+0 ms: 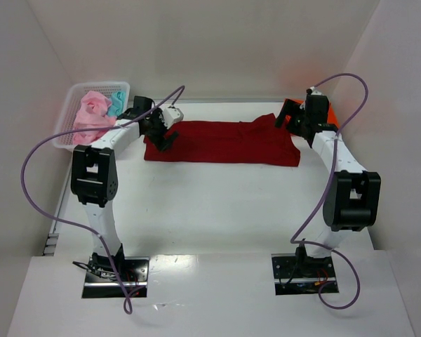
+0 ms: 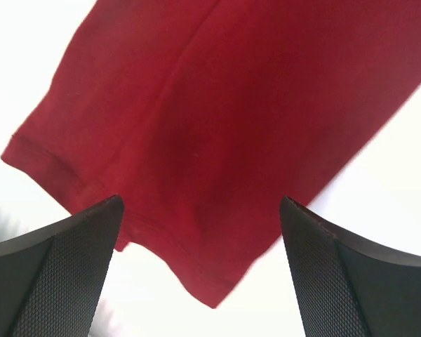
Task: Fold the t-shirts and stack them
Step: Rotate the tshirt 90 degrees
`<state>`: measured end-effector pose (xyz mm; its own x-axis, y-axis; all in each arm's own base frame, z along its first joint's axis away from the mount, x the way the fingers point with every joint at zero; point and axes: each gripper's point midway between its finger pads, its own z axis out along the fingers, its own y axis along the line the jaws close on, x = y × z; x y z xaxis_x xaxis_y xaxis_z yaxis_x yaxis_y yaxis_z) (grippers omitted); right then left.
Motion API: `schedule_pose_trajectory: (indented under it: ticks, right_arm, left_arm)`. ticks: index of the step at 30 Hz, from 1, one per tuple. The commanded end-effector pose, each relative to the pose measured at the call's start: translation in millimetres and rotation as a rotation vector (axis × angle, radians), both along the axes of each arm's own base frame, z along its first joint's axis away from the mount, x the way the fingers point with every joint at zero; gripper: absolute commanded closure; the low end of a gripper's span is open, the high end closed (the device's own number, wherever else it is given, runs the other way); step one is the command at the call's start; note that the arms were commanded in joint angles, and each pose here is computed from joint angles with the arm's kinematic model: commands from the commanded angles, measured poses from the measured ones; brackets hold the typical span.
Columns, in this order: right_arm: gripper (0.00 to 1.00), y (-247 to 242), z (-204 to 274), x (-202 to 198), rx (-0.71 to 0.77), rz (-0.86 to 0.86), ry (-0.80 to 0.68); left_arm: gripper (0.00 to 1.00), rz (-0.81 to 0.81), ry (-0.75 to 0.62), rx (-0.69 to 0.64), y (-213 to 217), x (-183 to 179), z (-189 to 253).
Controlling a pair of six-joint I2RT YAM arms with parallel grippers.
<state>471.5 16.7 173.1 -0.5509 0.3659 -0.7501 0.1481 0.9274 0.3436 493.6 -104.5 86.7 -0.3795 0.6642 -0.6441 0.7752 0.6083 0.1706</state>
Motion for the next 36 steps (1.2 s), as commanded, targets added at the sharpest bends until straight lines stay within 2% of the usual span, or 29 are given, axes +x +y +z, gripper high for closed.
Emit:
schedule_pose_trajectory:
  ticks: [1, 5, 11, 16, 21, 30, 36]
  right_arm:
    - [0.00, 4, 13, 3, 0.014, 0.002, -0.034]
    - [0.00, 7, -7, 6, 0.047, -0.005, 0.013]
    - [0.00, 13, -32, 23, -0.014, -0.097, 0.076]
    - [0.00, 34, -45, 39, 0.013, -0.117, 0.096]
    - [0.00, 49, -89, 44, 0.023, -0.142, 0.184]
    - [0.00, 53, -102, 51, 0.032, -0.168, 0.202]
    - [0.00, 54, -96, 57, 0.041, -0.174, 0.191]
  left_arm:
    - [0.01, -0.074, -0.117, 0.039, 4, 29, 6]
    - [0.01, -0.108, -0.134, 0.054, 5, 49, -1]
    - [0.01, -0.216, -0.027, 0.022, -1, 31, -24]
    - [0.01, -0.197, 0.026, 0.075, 14, 20, -38]
    - [0.01, -0.160, 0.057, 0.103, 22, 15, -44]
    - [0.01, -0.028, 0.074, 0.199, 46, 19, -47]
    - [0.01, -0.012, 0.122, 0.257, 54, 5, -53]
